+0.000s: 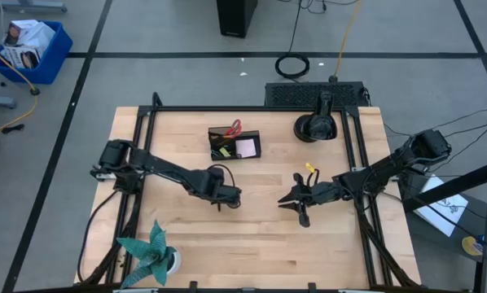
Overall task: Pick and place office supplies into organizer
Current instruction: Put the black pen into the black desk organizer
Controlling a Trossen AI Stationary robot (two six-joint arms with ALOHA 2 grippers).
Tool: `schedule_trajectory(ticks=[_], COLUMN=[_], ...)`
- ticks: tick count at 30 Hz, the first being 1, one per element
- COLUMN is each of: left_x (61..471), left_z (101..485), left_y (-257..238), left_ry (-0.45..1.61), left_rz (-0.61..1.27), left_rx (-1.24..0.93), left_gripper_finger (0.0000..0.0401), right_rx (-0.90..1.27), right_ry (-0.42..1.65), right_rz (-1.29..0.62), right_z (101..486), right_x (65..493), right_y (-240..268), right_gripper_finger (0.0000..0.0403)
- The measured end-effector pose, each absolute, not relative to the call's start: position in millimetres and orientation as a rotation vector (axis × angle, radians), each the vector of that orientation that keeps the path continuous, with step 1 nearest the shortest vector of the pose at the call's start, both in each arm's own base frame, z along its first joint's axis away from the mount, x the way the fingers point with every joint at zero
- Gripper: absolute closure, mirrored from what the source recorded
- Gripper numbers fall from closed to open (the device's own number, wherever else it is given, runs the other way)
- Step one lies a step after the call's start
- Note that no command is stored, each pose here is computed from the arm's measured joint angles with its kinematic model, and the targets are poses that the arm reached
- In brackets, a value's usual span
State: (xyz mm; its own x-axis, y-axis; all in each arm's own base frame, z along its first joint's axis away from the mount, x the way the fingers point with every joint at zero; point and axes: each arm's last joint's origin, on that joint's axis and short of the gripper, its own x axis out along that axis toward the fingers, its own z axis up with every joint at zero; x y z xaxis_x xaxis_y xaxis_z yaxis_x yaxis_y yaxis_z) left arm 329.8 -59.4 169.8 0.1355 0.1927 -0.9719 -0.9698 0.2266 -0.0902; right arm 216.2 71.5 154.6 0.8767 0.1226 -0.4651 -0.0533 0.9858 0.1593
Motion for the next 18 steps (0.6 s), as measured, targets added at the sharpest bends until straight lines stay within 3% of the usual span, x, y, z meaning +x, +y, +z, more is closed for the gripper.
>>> schedule_trajectory(ticks=[18], left_x=[329.6], left_z=[165.6], left_y=[-59.3], left_ry=[1.062], left_rz=[1.069], left_rx=[-0.965], left_gripper_finger=[0.0261], right_rx=[0.143], right_ry=[0.494], right_rz=[0.091], right_z=[154.6], right_x=[216.2], right_y=[71.5], right_gripper_finger=[0.0344])
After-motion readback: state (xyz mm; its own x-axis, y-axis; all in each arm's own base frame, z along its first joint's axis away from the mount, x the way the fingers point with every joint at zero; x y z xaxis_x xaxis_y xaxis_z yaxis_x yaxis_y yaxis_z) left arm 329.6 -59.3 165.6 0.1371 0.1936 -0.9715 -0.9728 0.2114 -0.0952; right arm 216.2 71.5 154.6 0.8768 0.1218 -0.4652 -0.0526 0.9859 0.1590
